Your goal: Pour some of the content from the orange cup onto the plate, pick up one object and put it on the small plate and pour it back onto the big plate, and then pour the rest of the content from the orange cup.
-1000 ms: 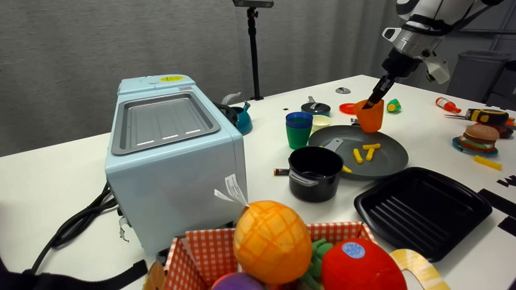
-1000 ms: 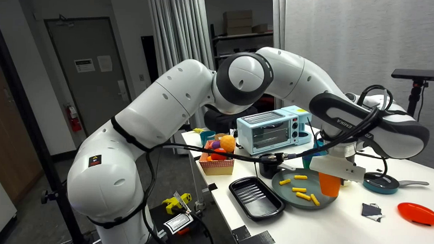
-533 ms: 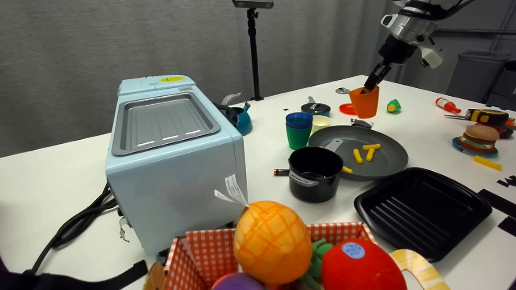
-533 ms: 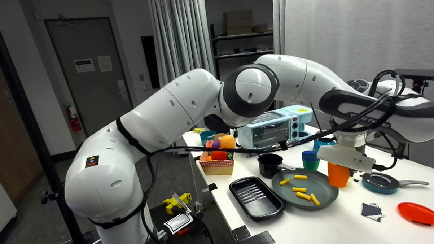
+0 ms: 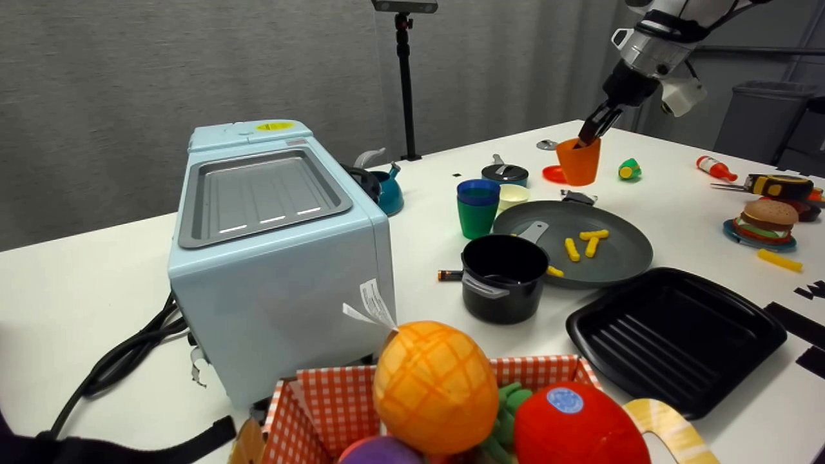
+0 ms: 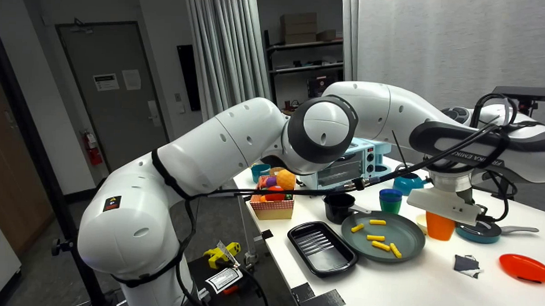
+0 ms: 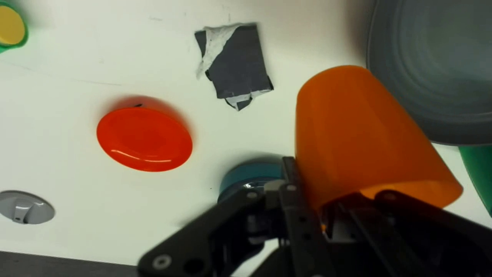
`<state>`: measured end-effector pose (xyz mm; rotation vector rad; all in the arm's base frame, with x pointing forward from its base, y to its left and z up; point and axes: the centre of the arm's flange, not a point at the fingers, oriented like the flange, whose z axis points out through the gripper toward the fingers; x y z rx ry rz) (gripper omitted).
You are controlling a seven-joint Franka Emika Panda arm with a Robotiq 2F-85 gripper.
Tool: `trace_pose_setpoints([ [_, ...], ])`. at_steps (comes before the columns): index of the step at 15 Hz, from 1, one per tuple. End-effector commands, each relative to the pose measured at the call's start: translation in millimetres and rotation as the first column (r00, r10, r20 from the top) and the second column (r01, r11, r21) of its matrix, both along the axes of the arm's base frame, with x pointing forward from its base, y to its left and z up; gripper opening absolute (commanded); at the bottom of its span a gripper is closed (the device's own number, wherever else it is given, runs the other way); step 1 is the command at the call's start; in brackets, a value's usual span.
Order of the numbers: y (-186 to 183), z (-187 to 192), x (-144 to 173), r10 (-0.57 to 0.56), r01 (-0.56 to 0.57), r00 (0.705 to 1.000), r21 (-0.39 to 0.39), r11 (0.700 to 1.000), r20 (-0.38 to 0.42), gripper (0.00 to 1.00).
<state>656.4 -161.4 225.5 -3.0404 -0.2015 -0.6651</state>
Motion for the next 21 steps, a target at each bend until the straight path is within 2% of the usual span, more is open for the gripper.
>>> trace_pose_setpoints([
  [1, -10.8, -7.1, 60.4, -0.072, 0.073, 0.996, -0.023, 0.997, 0.049, 0.03],
  [5, -11.4, -16.5, 68.3, -0.095, 0.098, 0.994, -0.04, 0.994, 0.062, 0.03],
  [12, -4.4, -45.7, 69.1, -0.116, 0.117, 0.993, 0.03, 0.993, -0.037, 0.03],
  [16, -2.3, -49.9, 66.8, -0.127, 0.129, 0.991, 0.029, 0.991, -0.037, 0.03],
  [17, -2.6, -49.4, 66.6, -0.129, 0.131, 0.991, 0.03, 0.991, -0.035, 0.18],
  [18, -2.8, -49.0, 66.5, -0.13, 0.132, 0.991, 0.03, 0.991, -0.037, 0.37],
  [21, -3.5, -47.1, 64.9, -0.131, 0.132, 0.991, 0.032, 0.991, -0.036, 0.58],
])
